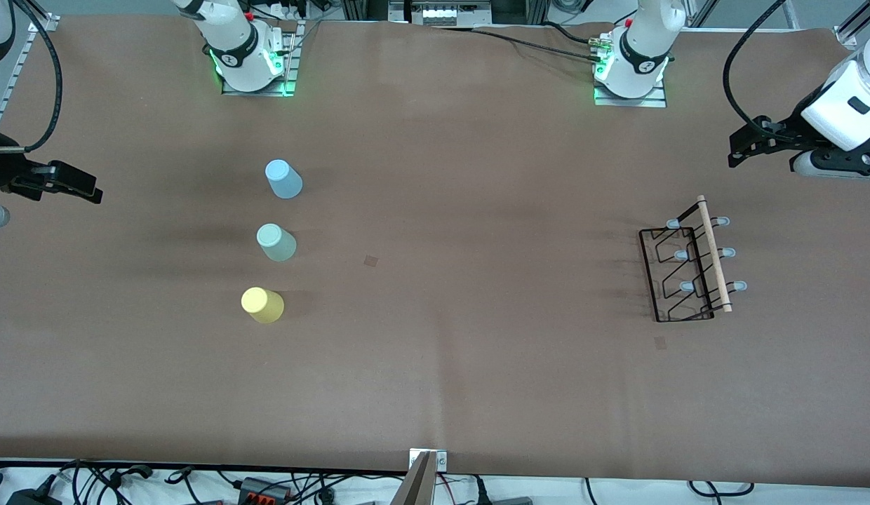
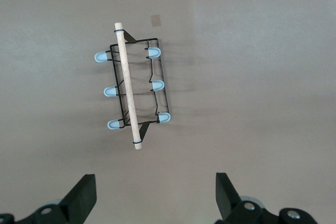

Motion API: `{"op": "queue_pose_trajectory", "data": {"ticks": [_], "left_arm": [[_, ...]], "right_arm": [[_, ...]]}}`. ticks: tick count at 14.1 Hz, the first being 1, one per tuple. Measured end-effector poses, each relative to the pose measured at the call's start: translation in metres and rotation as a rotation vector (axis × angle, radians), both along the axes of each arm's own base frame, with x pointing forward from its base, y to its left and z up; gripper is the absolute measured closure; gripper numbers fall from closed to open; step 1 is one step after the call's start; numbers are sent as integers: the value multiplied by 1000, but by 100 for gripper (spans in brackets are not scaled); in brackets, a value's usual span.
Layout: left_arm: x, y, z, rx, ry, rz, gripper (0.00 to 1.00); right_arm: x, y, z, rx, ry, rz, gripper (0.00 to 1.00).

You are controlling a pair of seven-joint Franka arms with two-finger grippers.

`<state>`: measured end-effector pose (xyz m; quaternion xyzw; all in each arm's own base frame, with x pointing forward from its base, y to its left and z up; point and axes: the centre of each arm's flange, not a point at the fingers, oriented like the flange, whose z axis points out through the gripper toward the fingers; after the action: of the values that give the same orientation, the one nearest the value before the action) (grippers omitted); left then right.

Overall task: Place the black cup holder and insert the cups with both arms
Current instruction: 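Move the right gripper out from rest toward the cups, then lower the right gripper over the teal cup and close on it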

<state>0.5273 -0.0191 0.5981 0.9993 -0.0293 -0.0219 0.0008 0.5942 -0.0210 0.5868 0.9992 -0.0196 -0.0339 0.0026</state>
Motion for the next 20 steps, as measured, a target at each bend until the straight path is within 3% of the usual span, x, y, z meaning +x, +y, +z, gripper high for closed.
{"op": "queue_pose_trajectory", "data": {"ticks": [5, 10, 13, 16, 20], "left_arm": [[0, 0, 0, 0, 0, 0, 0], [0, 0, 0, 0, -1, 0, 0], [0, 0, 0, 0, -1, 0, 0], [0, 0, 0, 0, -1, 0, 0], [0, 0, 0, 0, -1, 0, 0]], "right_arm": [[0, 1, -5, 4, 12, 1, 0], [-5, 19, -54, 12, 118, 40, 0], [-10, 22, -64, 12, 139, 46, 0], [-15, 26, -80, 13, 91, 54, 0], [-29, 61, -148, 12, 23, 110, 0]]}}
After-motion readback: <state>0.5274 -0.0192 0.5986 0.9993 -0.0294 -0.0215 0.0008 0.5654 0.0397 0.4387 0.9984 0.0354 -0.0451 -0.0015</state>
